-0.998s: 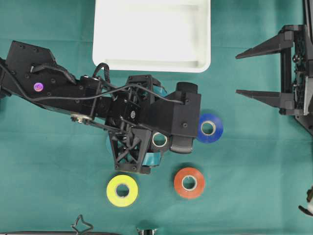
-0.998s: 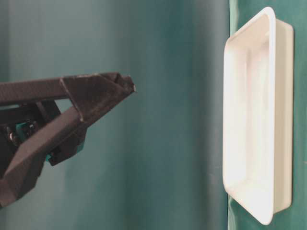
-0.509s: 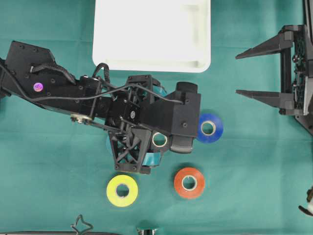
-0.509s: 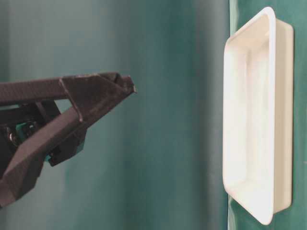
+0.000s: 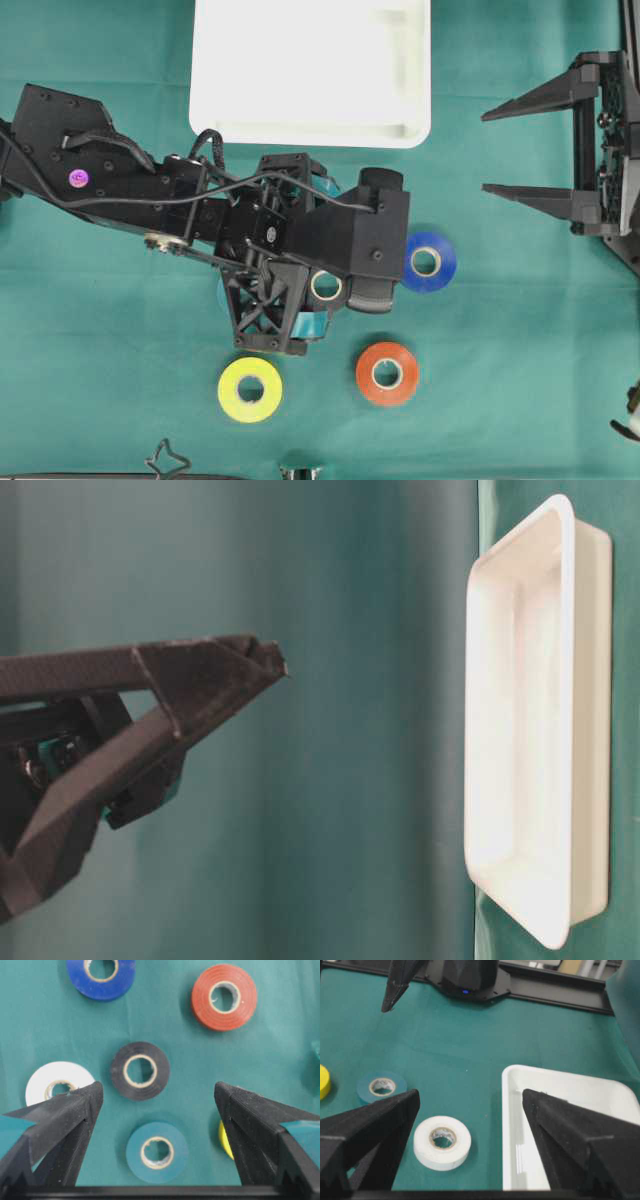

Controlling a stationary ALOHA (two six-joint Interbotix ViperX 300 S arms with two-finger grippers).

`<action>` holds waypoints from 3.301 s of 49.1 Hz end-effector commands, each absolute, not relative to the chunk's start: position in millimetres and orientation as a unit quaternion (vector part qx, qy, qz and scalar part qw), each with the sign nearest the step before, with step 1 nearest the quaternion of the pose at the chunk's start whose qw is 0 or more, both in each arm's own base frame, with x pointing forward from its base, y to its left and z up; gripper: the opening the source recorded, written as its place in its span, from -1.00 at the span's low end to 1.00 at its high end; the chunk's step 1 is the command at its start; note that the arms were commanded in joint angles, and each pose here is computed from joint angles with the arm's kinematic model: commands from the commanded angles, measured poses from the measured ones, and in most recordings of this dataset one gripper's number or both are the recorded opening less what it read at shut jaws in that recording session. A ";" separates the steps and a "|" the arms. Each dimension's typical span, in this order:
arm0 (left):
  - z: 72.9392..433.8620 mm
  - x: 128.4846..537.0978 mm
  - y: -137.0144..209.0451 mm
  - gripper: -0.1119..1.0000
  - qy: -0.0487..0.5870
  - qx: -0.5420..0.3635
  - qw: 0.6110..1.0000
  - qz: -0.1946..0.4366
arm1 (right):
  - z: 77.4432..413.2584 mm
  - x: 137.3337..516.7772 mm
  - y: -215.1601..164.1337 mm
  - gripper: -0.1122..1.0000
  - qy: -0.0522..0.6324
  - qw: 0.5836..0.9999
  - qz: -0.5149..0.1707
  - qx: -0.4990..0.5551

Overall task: Pick up the tape from a random location and place it into the white case.
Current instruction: 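Lower the left gripper with one finger inside the black roll's hole, then close the left gripper on the black tape roll's rim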

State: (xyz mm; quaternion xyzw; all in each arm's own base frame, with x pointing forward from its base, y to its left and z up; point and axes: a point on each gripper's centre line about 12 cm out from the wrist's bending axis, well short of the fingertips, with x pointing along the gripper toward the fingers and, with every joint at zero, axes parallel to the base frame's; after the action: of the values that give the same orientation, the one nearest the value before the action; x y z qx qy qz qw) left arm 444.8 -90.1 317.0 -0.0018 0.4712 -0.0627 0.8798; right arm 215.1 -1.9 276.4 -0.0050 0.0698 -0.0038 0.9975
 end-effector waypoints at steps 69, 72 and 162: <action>190.5 456.6 -112.8 0.99 0.461 0.007 0.884 -0.082 | 280.4 222.9 -2.1 0.87 0.070 0.997 -0.003 -0.014; 179.3 457.8 -113.2 0.99 0.470 0.007 0.879 -0.081 | 279.8 222.8 -2.1 0.87 0.071 0.997 -0.003 -0.014; 139.1 464.6 -111.1 -0.46 0.495 0.011 0.866 -0.075 | 274.0 225.8 -2.2 0.87 0.084 0.996 -0.003 -0.012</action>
State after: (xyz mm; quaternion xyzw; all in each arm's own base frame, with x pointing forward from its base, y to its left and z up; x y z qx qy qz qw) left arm 463.0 -110.8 111.1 0.0129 0.5147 -0.0725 0.8542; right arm 222.9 -1.8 264.9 -0.0124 0.0958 -0.0023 0.9953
